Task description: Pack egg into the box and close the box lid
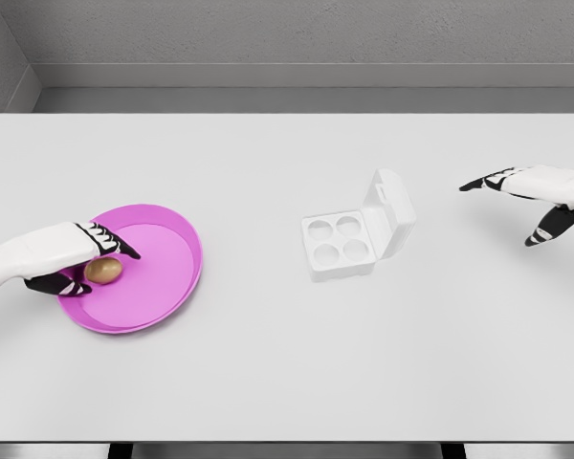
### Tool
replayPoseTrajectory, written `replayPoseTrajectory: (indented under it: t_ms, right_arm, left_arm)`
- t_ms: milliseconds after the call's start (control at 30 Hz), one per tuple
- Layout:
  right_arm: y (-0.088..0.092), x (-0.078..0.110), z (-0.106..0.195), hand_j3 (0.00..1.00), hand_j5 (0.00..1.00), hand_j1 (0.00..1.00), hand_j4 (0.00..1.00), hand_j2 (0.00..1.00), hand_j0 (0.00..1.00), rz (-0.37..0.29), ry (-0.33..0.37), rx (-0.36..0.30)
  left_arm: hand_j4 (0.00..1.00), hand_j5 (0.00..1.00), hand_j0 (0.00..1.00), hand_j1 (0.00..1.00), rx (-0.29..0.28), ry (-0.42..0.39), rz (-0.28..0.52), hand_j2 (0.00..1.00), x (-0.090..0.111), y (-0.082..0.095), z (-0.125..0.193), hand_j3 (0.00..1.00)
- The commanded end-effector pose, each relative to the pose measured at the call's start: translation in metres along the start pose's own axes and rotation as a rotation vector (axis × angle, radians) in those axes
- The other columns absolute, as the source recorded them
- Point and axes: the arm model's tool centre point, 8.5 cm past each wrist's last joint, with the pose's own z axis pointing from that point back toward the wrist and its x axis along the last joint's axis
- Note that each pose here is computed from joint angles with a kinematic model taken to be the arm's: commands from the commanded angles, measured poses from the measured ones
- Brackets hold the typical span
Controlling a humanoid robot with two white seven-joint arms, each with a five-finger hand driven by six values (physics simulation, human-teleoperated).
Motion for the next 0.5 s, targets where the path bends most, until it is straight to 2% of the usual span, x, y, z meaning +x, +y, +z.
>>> replayPoseTrajectory:
  t_ms: [0, 267, 467]
  right_arm:
    - [-0.0005, -0.0004, 0.0011, 1.0, 1.0, 1.0, 1.0, 1.0, 1.0, -0.002, 0.001, -0.002]
    - [-0.0005, -0.0004, 0.0011, 1.0, 1.0, 1.0, 1.0, 1.0, 1.0, -0.002, 0.001, -0.002]
    - [-0.0006, -0.0015, 0.0028, 1.0, 1.0, 1.0, 1.0, 1.0, 1.0, -0.001, 0.005, -0.001]
  left_arm:
    - [0.81, 0.81, 0.81, 0.81, 0.003, 0.0, 0.006, 0.81, -0.0002, 0.0001, 0.0002, 0.81]
    - [0.63, 0.63, 0.63, 0.63, 0.003, 0.0, 0.007, 0.63, -0.0001, 0.0001, 0.001, 0.63]
    - [0.63, 0.63, 0.63, 0.63, -0.002, -0.002, 0.012, 0.63, 0.0006, -0.0035, 0.0009, 0.63]
